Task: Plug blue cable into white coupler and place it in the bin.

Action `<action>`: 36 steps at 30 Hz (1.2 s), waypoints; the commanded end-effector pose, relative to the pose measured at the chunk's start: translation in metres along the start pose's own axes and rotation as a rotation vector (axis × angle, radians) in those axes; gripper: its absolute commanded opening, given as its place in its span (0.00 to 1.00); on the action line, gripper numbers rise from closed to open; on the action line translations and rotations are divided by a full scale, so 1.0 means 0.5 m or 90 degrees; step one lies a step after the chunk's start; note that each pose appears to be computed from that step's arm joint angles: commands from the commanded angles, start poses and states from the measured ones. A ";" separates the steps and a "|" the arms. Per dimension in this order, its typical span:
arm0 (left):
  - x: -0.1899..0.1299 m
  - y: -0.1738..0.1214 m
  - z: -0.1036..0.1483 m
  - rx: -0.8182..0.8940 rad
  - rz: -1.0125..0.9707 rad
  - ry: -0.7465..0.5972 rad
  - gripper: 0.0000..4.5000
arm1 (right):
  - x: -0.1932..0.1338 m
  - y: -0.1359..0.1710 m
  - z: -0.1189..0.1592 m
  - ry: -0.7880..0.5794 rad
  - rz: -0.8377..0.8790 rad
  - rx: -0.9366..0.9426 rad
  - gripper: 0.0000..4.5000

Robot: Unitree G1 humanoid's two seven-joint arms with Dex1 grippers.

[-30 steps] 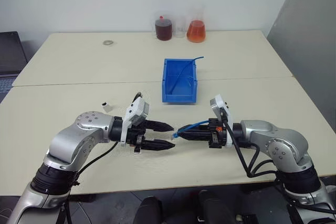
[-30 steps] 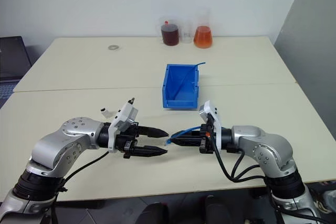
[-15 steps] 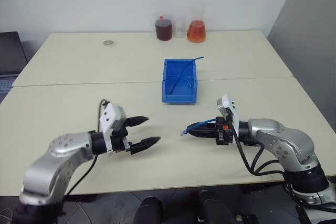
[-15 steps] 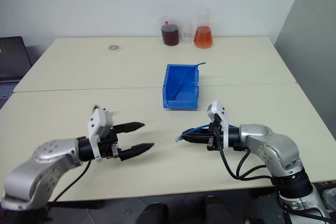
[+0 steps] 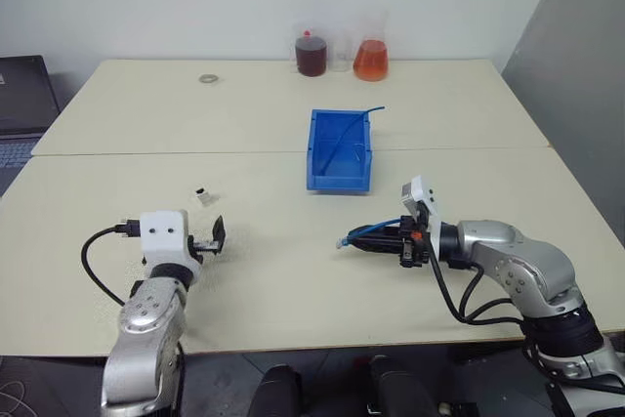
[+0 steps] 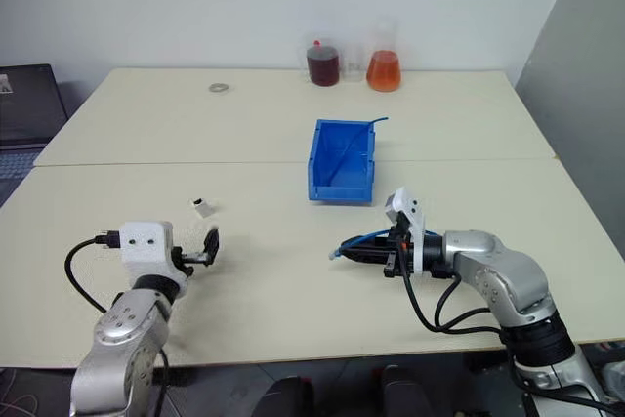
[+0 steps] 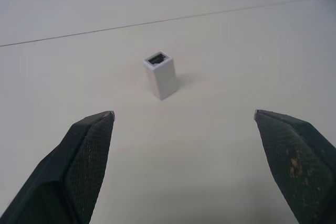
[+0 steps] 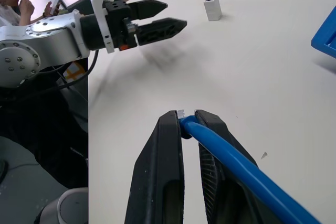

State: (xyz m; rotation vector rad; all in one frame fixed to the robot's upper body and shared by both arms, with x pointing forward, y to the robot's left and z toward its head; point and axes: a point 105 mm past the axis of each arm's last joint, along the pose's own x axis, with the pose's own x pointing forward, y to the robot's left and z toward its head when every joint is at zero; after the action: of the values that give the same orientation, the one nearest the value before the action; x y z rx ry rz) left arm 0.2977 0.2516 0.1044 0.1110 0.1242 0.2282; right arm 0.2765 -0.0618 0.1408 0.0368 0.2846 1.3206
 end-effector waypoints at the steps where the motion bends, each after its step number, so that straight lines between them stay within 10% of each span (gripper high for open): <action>1: 0.028 0.022 0.011 -0.006 0.088 0.013 1.00 | 0.002 0.009 0.029 -0.017 0.014 -0.034 0.03; 36: 0.134 -0.039 0.014 -0.132 0.126 0.099 1.00 | -0.006 0.010 0.032 -0.018 0.004 -0.035 0.03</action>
State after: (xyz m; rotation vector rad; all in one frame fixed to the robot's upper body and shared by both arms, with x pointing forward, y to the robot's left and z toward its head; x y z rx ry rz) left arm 0.3635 0.2457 0.0901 -0.0806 0.2851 0.4317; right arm 0.2765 -0.0615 0.1426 0.0290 0.2913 1.3210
